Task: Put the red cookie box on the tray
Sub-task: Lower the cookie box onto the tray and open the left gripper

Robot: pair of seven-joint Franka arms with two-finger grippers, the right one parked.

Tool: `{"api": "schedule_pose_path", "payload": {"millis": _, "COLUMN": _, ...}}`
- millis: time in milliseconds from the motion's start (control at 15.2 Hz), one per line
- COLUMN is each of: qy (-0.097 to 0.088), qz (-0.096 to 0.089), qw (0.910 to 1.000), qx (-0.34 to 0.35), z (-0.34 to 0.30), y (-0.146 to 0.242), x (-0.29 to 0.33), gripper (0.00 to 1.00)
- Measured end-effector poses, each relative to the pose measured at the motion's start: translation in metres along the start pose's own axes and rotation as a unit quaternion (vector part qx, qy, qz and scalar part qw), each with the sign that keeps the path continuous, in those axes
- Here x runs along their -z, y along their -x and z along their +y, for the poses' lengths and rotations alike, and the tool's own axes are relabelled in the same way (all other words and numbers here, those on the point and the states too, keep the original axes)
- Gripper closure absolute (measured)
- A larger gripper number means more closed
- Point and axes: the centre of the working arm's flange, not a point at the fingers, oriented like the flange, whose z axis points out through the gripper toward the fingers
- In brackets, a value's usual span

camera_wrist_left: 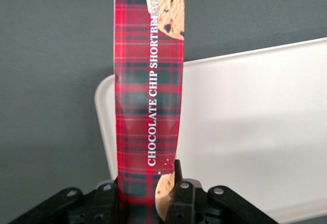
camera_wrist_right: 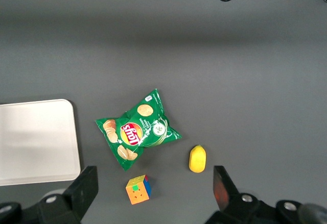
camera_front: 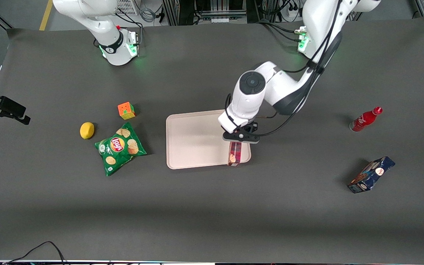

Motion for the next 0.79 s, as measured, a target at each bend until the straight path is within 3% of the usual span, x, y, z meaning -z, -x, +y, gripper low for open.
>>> {"api": "schedule_pose_path", "payload": {"millis": 263, "qy": -0.002, "qz": -0.012, "qw": 0.9992, "qx": 0.037, "z": -0.004, "y": 0.007, "x": -0.045, "gripper": 0.67}}
{"api": "schedule_pose_path", "payload": {"millis": 790, "qy": -0.015, "qz": -0.019, "qw": 0.9958, "qx": 0.088, "z": -0.004, "y": 0.018, "x": -0.056, "gripper": 0.67}}
